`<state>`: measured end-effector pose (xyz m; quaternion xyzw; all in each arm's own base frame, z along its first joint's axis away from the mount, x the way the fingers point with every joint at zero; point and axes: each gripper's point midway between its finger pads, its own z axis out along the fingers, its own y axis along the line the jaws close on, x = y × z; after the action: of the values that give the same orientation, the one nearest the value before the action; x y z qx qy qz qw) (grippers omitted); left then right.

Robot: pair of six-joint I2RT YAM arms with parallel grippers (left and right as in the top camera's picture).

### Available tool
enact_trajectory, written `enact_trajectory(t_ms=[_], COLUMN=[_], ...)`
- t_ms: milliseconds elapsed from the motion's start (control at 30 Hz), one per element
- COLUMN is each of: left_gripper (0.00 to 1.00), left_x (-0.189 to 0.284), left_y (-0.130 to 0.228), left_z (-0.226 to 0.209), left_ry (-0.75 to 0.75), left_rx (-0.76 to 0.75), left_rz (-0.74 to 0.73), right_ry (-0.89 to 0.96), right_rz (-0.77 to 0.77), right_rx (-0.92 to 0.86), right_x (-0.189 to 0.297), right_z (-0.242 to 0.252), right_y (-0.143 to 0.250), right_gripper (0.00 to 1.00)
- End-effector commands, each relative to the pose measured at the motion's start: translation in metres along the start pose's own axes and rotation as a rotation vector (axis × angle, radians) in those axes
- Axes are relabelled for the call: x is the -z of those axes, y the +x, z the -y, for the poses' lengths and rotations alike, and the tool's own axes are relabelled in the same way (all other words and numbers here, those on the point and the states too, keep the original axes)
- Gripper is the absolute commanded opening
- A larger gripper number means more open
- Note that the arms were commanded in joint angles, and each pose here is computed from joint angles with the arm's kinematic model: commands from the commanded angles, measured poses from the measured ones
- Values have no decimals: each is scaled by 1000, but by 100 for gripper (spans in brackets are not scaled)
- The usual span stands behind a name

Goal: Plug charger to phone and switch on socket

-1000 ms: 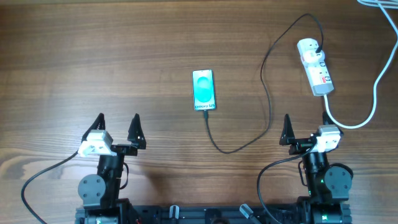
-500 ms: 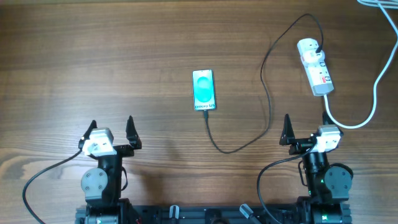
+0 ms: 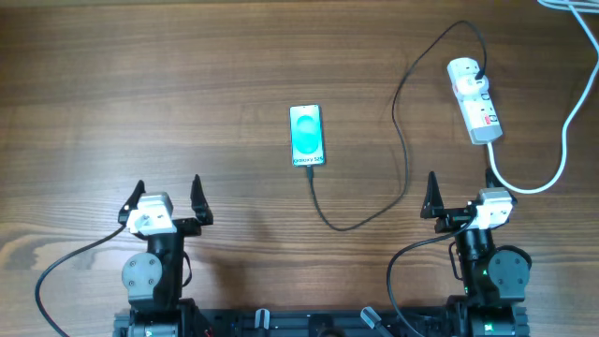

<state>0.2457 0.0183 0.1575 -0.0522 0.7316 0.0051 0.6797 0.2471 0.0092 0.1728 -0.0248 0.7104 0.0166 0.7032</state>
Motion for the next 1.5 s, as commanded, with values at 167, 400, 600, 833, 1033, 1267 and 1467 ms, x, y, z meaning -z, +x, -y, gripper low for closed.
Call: enact_trajectory(t_ms=[167,400,600,833,1033,1267,1467], left_gripper=[100,100,100,100,100,100,100], left_x=[0,1,1,0,0,0,0], left_y=[0,-1,-1,0,0,-1,-1], left_z=[-5,-12,-9,-6,-6,-6,-6], left_ry=[-25,-68,-54,-32,-32,-31,-31], left_rx=[-19,-19,-20,-72,-71,-71,-71], left_rz=[4,10,8,4,4,7,7], right_ry=[12,12,12,12,12,13,12], right_rz=[12,12,12,12,12,12,12], right_rx=[-14,-14,-14,-14,-14,-14,-14], right_x=[1,1,1,1,1,1,1], right_z=[2,2,2,2,2,2,2], right_y=[-2,-2,-2,-2,-2,-2,-2], right_gripper=[100,100,100,100,100,100,100])
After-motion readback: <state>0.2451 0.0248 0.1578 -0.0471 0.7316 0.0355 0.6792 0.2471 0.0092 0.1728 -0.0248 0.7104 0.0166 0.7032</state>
